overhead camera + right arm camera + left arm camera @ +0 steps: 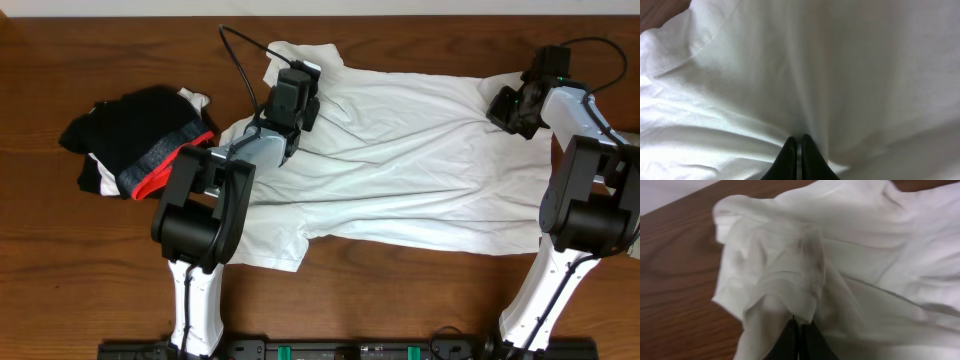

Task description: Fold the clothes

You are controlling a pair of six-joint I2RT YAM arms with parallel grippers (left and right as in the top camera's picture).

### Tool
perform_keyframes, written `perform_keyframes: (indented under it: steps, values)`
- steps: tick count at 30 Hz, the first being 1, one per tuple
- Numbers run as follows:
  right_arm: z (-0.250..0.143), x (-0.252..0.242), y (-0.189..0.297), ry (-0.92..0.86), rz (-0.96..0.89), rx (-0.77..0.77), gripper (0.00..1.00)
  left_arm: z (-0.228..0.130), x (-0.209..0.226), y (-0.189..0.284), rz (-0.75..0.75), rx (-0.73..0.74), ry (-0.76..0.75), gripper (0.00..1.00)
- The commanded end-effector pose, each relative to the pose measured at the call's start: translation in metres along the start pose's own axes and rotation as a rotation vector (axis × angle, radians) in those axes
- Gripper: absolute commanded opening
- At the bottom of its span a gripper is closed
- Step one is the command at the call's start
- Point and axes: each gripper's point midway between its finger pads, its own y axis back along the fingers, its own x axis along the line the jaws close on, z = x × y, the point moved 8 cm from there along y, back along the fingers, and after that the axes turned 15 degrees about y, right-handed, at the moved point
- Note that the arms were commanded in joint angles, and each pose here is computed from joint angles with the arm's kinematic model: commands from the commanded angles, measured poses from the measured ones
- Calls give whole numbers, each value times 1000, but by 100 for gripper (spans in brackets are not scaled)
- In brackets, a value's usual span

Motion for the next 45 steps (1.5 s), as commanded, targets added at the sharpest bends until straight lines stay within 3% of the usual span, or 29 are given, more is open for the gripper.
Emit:
perform_keyframes:
  steps: [1, 4, 9, 13, 16, 20, 21, 22, 23, 27, 32, 45]
  values:
    - [-40, -13, -37, -1, -62, 168, 6, 17, 19, 1, 117, -46, 20, 6]
    - [-40, -14, -37, 14, -67, 172, 6, 22, 34, 4, 155, -47, 36, 7]
    - [-41, -18, -37, 24, -111, 173, 6, 24, 64, 7, 205, -16, 65, 17]
    - [-41, -20, -36, 24, -128, 175, 6, 13, 86, 6, 240, 60, 87, 17]
    - [-41, -20, -36, 24, -128, 175, 6, 8, 99, 6, 263, 89, 97, 6]
    - [-42, -20, -36, 23, -128, 179, 6, 14, 112, 11, 273, 72, 168, 8]
    - [-42, -20, -36, 25, -128, 181, 6, 17, 111, 14, 252, 69, 172, 17]
    - [-43, -20, -36, 30, -128, 184, 6, 22, 107, 18, 207, 64, 175, 34]
    - [-43, -20, -36, 30, -128, 185, 7, 27, 103, 22, 160, 59, 178, 42]
    - [-44, -20, -36, 37, -128, 192, 12, 50, 83, 41, -53, 19, 186, 55]
    - [-45, -20, -36, 35, -125, 199, 20, 55, 76, 43, -127, 6, 236, 56]
    - [-47, -18, -35, 33, -103, 212, 20, 35, 67, 2, -211, -17, 392, 55]
